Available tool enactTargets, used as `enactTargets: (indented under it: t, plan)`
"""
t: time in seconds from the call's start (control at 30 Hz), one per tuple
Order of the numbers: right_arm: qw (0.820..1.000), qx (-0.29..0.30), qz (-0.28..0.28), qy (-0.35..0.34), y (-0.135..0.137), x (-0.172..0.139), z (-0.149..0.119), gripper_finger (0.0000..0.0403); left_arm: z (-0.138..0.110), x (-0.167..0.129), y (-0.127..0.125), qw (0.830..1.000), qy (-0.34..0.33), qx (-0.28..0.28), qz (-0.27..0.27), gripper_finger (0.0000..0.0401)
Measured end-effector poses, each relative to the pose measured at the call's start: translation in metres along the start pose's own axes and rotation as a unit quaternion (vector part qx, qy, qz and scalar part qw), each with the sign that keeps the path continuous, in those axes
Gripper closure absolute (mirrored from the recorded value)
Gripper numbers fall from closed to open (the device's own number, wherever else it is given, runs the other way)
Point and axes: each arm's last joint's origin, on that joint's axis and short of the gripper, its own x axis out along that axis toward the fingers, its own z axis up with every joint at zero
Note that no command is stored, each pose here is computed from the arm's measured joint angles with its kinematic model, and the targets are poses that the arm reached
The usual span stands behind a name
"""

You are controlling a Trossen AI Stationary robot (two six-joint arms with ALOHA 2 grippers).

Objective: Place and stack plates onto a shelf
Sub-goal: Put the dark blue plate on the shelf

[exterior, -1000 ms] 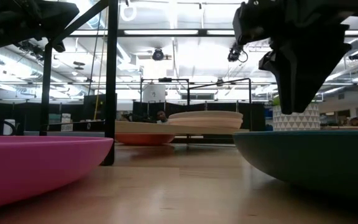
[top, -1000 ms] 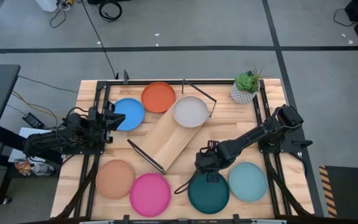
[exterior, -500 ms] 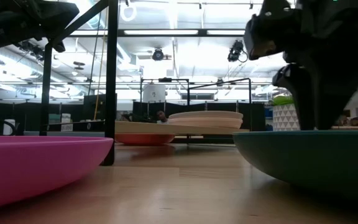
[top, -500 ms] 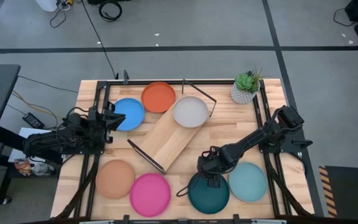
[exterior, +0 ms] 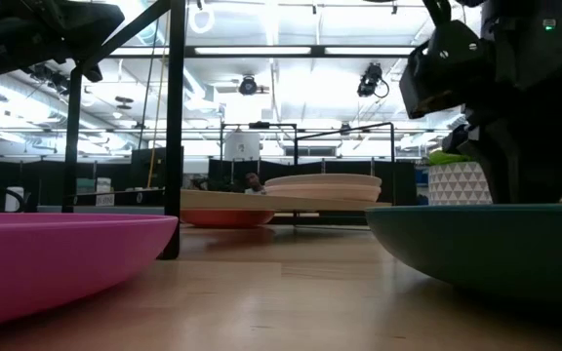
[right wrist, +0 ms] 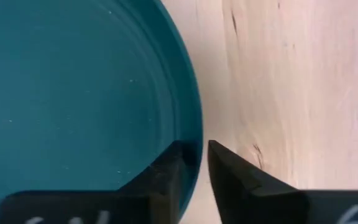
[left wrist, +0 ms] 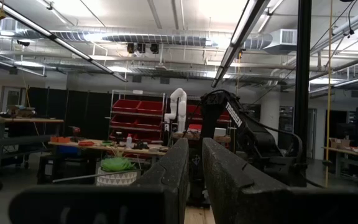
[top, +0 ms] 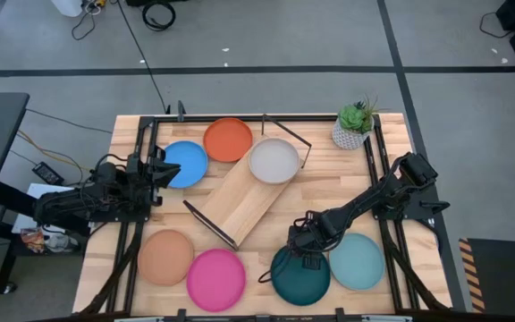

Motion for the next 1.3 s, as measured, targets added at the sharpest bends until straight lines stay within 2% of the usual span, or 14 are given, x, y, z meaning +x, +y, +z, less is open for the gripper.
enactTargets:
  t: [0.17,0.3,0.53,0.67,0.77,1.0,1.13,1.3]
  plan:
    - [1.000,0.007,0.006,0.000,-0.008,-0.001,0.007,0.0389,0.000,0.000,0.000,1.000,0.000,0.000,0.000,0.0346]
    - [1.000,-0.004,-0.010,0.007,-0.019,-0.010,0.018,0.0384,0.000,0.000,0.000,1.000,0.000,0.000,0.000,0.0346]
    - [0.999,-0.009,-0.050,-0.016,-0.052,-0.049,0.060,0.0390,0.000,0.000,0.000,1.000,0.000,0.000,0.000,0.0346]
    - [0.998,0.016,-0.050,-0.047,-0.076,-0.078,0.086,0.0390,0.000,0.000,0.000,1.000,0.000,0.000,0.000,0.0346]
    - [0.996,0.010,-0.046,-0.081,-0.088,-0.097,0.102,0.0390,0.000,0.000,0.000,1.000,0.000,0.000,0.000,0.0346]
    - [0.986,0.029,-0.066,-0.151,-0.120,-0.125,0.126,0.0390,0.000,0.000,0.000,1.000,0.000,0.000,0.000,0.0346]
    - [0.974,0.052,-0.051,-0.215,-0.139,-0.128,0.144,0.0390,0.000,0.000,0.000,1.000,0.000,0.000,0.000,0.0346]
    - [0.975,0.061,-0.012,-0.213,-0.153,-0.096,0.165,0.0389,0.000,0.000,0.000,1.000,0.000,0.000,0.000,0.0346]
